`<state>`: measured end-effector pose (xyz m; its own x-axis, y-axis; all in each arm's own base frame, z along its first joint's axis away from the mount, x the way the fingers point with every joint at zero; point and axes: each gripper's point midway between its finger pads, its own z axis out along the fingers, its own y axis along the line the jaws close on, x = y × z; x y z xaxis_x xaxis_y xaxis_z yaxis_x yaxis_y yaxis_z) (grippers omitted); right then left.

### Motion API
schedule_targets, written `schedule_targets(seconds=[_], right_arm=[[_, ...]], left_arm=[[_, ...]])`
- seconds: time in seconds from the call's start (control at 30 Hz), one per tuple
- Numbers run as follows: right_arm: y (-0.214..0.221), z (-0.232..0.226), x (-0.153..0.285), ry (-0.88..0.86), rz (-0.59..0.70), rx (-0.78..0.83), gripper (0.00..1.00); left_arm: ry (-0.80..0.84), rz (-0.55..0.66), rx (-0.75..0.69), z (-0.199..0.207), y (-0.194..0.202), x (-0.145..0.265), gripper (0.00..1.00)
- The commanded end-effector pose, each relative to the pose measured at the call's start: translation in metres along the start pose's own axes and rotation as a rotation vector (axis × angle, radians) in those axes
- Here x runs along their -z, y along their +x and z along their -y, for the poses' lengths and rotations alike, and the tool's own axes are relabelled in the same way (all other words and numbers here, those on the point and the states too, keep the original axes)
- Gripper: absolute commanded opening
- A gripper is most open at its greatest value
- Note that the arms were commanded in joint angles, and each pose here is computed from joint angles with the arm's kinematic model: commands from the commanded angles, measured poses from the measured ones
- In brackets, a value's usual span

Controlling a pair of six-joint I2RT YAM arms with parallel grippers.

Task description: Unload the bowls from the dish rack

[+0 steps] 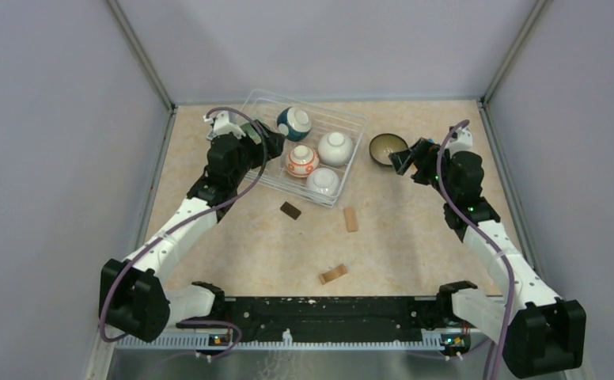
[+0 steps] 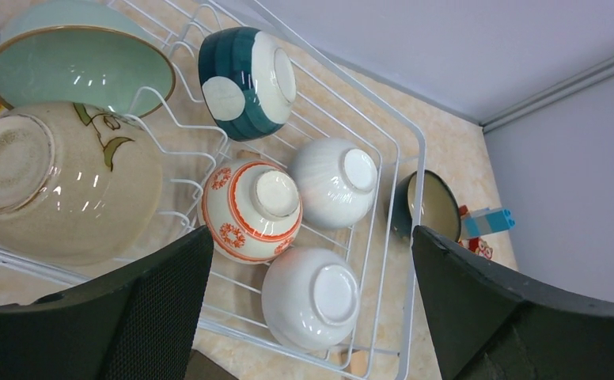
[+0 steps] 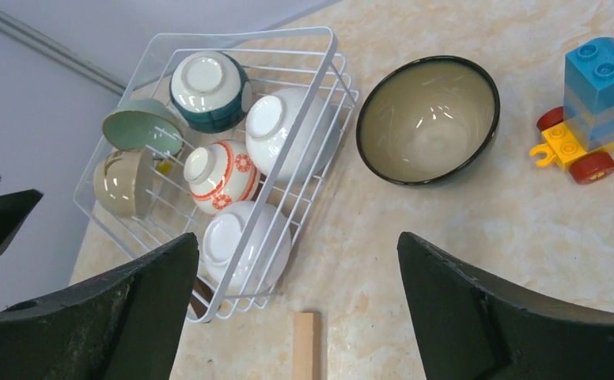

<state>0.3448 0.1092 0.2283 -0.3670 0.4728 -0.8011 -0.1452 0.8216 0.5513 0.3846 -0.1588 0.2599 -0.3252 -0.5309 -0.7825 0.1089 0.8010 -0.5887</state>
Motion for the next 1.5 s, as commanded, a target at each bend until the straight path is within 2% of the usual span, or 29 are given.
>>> schedule_targets(seconds=[0.0, 0.23, 0.5, 0.77, 1.07, 1.33, 1.47], right_arm=[[-0.02, -0.024, 0.014, -0.114, 0.097, 0.004, 0.95], [-0.008, -0.011, 0.015, -0.059, 0.078, -0.048, 0.99], [-0.001, -0.012, 0.023, -0.062, 0.041, -0.026, 0.99], [0.011, -0.009, 0.03, -0.069, 0.019, -0.02, 0.99], [0.01, -0.019, 0.031, -0.121, 0.016, -0.022, 0.98], [0.01, -0.018, 0.035, -0.129, 0.043, -0.02, 0.97], [0.011, -0.016, 0.034, -0.121, 0.043, -0.007, 0.97]], left_arm=[[0.022, 0.114, 0.107, 0.006, -0.026, -0.014, 0.99], [0.011, 0.126, 0.176, 0.001, -0.033, -0.04, 0.99], [-0.052, 0.198, 0.18, -0.018, -0.046, -0.042, 0.99], [-0.177, 0.23, 0.294, -0.059, -0.042, -0.034, 0.99], [-0.189, 0.252, 0.458, -0.081, -0.055, -0.046, 0.99], [-0.223, 0.323, 0.498, -0.087, -0.069, -0.04, 0.99], [-0.22, 0.319, 0.553, -0.081, -0.075, -0.047, 0.99]])
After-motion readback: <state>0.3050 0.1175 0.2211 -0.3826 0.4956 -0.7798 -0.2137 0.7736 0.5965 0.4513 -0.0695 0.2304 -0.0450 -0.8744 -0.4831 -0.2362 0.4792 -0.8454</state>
